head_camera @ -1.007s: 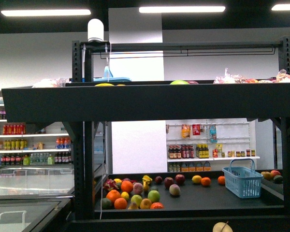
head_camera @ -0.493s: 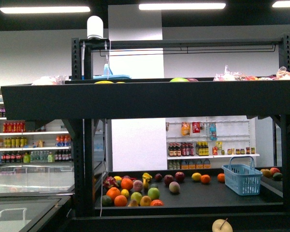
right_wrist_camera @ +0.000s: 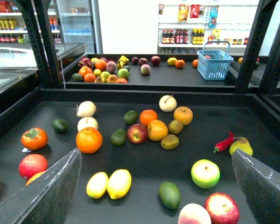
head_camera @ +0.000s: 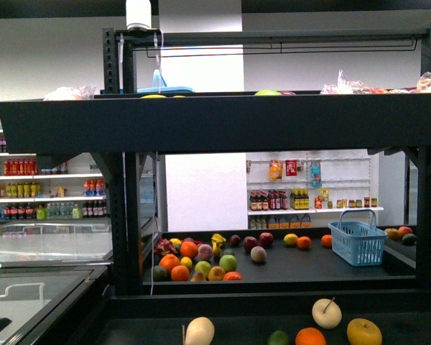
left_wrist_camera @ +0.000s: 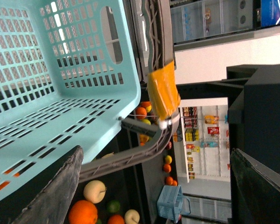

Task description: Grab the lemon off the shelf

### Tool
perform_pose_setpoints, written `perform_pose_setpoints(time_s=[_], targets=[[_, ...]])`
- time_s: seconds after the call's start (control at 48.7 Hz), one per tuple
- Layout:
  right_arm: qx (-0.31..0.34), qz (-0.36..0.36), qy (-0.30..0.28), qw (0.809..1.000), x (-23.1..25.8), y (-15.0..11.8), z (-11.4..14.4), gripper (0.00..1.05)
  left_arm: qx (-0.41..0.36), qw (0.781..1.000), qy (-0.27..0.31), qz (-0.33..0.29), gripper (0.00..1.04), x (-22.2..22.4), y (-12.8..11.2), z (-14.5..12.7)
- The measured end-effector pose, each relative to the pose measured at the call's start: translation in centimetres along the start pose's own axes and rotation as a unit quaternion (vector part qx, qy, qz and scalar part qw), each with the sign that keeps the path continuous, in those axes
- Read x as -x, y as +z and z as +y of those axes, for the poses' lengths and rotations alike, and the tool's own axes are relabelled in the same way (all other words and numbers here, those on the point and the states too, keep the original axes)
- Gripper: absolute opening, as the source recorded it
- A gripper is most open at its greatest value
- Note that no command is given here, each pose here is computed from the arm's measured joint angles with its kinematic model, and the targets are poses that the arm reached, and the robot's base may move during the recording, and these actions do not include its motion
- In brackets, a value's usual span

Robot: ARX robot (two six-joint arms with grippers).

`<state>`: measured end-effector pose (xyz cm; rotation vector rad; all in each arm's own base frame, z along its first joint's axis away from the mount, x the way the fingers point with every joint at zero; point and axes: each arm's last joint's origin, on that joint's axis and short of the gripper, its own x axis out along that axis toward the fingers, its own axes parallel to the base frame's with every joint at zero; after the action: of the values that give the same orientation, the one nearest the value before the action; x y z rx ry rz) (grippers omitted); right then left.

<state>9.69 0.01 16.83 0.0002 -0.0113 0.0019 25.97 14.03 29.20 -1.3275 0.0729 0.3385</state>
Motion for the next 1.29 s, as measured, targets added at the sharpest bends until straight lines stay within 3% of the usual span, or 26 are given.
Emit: perform_pose_setpoints(time_s=[0.288, 0.698, 0.74, 0.945, 1.089, 1.294], targets=[[0.000, 0.000, 0.000, 1.000, 0.0, 0.0, 0.0, 0.97, 0.045, 0.999, 0.010, -0.008, 0.97, -8.0, 1.3, -1.6], [0.000, 0.000, 0.000, 1.000, 0.0, 0.0, 0.0, 0.97, 0.055, 0.998, 0.037, -0.019, 0.97, -12.7, 2.3, -1.7], [0.000, 0.000, 0.000, 1.000, 0.0, 0.0, 0.0, 0.97, 0.055, 0.997, 0.043, -0.021, 0.91, -12.8, 2.4, -1.7], [0.000, 0.000, 0.000, 1.000, 0.0, 0.0, 0.0, 0.97, 0.051, 0.996, 0.061, -0.027, 0.43, -13.5, 2.4, -1.1], [0.000, 0.000, 0.000, 1.000, 0.0, 0.0, 0.0, 0.97, 0.049, 0.997, 0.057, -0.029, 0.21, -13.6, 2.5, -1.6], [0.000, 0.000, 0.000, 1.000, 0.0, 0.0, 0.0, 0.97, 0.045, 0.997, 0.064, -0.027, 0.18, -13.3, 2.5, -1.8]])
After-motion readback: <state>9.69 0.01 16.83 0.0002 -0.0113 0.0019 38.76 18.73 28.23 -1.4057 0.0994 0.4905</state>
